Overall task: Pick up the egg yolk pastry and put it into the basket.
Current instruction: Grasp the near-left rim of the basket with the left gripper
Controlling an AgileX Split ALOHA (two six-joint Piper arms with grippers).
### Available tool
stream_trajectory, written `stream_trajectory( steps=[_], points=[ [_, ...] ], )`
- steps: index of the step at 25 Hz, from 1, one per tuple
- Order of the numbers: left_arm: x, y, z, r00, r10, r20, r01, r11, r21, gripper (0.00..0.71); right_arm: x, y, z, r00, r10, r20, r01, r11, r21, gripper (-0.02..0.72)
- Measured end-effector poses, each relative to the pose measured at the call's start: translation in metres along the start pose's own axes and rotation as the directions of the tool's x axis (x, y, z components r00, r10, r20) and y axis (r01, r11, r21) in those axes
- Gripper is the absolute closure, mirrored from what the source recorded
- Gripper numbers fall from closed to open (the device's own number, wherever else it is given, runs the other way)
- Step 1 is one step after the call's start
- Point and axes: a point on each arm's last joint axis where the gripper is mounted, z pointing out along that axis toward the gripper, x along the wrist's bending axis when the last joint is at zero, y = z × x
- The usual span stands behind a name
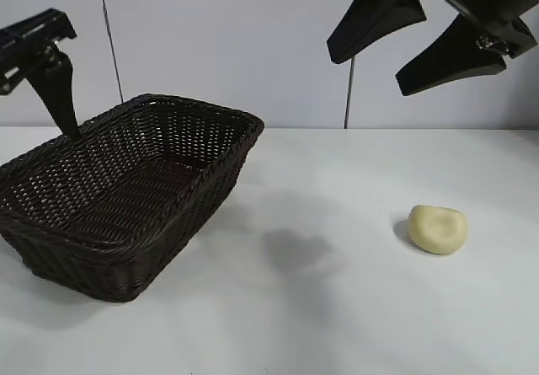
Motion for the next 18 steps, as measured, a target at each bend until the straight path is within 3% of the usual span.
stream_trajectory(
  steps=[12, 18],
  points=[
    [-0.002, 0.006, 0.048, 0.995, -0.01, -0.096, 0.009, 1.0, -0.007, 0.105, 0.0, 0.0, 0.0, 1.0, 0.001, -0.003, -0.001, 1.0, 0.005, 0.092],
    [-0.006, 0.007, 0.081, 0.995, -0.029, -0.097, 0.029, 1.0, 0.002, 0.107, 0.0, -0.001, 0.0, 1.0, 0.001, -0.005, -0.001, 1.0, 0.009, 0.092]
  ],
)
